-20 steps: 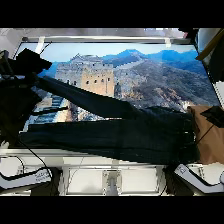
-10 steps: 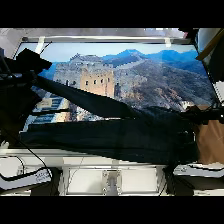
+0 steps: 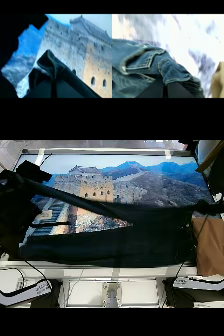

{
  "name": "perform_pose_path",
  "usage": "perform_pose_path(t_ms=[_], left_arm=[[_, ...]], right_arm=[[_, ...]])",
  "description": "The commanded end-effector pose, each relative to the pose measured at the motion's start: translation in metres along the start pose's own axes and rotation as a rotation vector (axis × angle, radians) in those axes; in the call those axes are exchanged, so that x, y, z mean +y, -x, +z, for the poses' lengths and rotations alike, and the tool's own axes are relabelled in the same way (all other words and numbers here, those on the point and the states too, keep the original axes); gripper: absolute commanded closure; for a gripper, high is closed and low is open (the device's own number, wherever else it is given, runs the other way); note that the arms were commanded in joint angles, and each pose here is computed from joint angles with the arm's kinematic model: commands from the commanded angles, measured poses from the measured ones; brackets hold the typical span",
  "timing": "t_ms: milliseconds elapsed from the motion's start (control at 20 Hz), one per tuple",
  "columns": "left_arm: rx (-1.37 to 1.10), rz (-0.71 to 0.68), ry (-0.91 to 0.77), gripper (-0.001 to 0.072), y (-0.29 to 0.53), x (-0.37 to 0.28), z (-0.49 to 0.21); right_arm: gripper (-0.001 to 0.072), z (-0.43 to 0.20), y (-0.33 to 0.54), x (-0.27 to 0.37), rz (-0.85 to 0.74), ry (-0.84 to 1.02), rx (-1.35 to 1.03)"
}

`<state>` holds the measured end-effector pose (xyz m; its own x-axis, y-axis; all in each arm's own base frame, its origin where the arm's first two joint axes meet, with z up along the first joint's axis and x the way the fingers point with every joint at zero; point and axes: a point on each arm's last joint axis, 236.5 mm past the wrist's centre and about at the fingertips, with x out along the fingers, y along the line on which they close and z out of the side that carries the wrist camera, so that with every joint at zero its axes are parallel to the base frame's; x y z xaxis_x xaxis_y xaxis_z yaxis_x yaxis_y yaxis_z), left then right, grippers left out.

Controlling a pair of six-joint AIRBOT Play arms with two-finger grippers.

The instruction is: Fold the clothes and pants, and hang the long-sleeved shirts on hangers.

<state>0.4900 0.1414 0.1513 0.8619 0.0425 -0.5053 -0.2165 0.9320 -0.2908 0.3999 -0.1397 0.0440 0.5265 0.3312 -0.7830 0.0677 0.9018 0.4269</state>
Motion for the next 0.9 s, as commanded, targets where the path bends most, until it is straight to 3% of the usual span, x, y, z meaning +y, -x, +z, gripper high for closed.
perform_pose_path(t_ms=[0,450,500,550,600,850], left_arm=[[-0.089,0.036,0.001,0.0691,0.011,0.010,0.023],[0.150,0.134,-0.113,0.0691,-0.028,0.062,-0.135],[0.176,0.131,-0.106,0.0586,-0.028,0.063,-0.147],[0.196,0.119,-0.102,0.0217,-0.028,0.060,-0.152],[0.184,0.120,-0.073,-0.0006,-0.026,0.058,-0.147],[-0.021,0.158,0.011,0.0001,0.018,0.062,-0.066]], right_arm=[[0.0669,0.033,0.022,0.004,-0.040,0.012,-0.093],[0.0655,0.046,-0.064,0.008,-0.038,-0.093,-0.082],[0.0529,0.052,-0.074,0.010,-0.045,-0.109,-0.101],[0.0296,0.056,-0.079,0.013,-0.049,-0.118,-0.113],[0.0268,0.057,-0.080,0.016,-0.045,-0.112,-0.112],[0.0269,0.050,-0.024,0.004,-0.082,-0.078,-0.032]])
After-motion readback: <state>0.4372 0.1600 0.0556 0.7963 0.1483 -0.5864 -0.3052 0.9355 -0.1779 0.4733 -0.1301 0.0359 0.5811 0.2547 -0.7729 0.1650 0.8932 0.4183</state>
